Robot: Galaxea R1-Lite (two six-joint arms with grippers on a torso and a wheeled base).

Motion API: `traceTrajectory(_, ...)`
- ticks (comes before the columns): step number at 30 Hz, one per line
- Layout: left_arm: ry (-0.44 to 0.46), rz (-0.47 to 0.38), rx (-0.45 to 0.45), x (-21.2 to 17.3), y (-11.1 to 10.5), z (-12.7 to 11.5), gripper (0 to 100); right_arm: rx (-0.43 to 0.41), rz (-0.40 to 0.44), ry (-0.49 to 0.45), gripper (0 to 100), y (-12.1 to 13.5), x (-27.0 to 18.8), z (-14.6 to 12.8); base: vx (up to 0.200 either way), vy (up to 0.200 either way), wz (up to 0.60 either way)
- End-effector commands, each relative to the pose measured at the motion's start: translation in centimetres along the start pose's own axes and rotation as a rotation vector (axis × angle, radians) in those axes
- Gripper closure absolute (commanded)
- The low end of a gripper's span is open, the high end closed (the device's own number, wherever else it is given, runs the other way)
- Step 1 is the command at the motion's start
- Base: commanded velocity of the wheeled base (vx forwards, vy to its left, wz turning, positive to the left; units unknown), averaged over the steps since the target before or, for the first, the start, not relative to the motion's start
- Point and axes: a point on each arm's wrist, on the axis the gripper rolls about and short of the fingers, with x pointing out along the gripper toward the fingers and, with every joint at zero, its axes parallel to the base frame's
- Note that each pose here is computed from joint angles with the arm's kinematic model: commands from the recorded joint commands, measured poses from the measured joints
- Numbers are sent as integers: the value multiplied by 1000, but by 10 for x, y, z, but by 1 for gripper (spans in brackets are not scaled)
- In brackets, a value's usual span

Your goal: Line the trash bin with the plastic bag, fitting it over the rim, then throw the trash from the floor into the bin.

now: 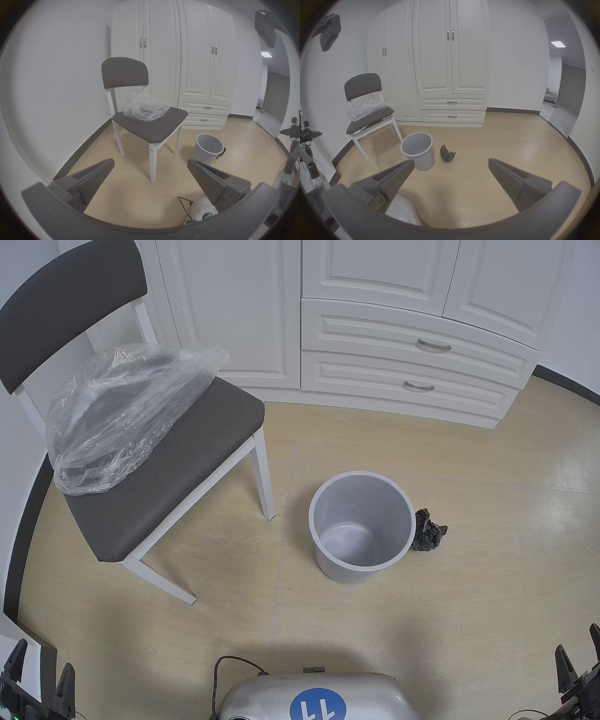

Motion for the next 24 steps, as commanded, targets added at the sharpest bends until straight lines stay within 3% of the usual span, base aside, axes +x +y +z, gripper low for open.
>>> traceTrajectory(1, 2, -5, 7, 0, 0, -5, 0, -13, 1, 1, 0, 0, 0, -5, 0, 0, 0)
traceTrajectory(24, 0, -29, 33, 0, -1, -5, 0, -45, 19, -1, 0, 0, 0, -5, 0, 0, 0)
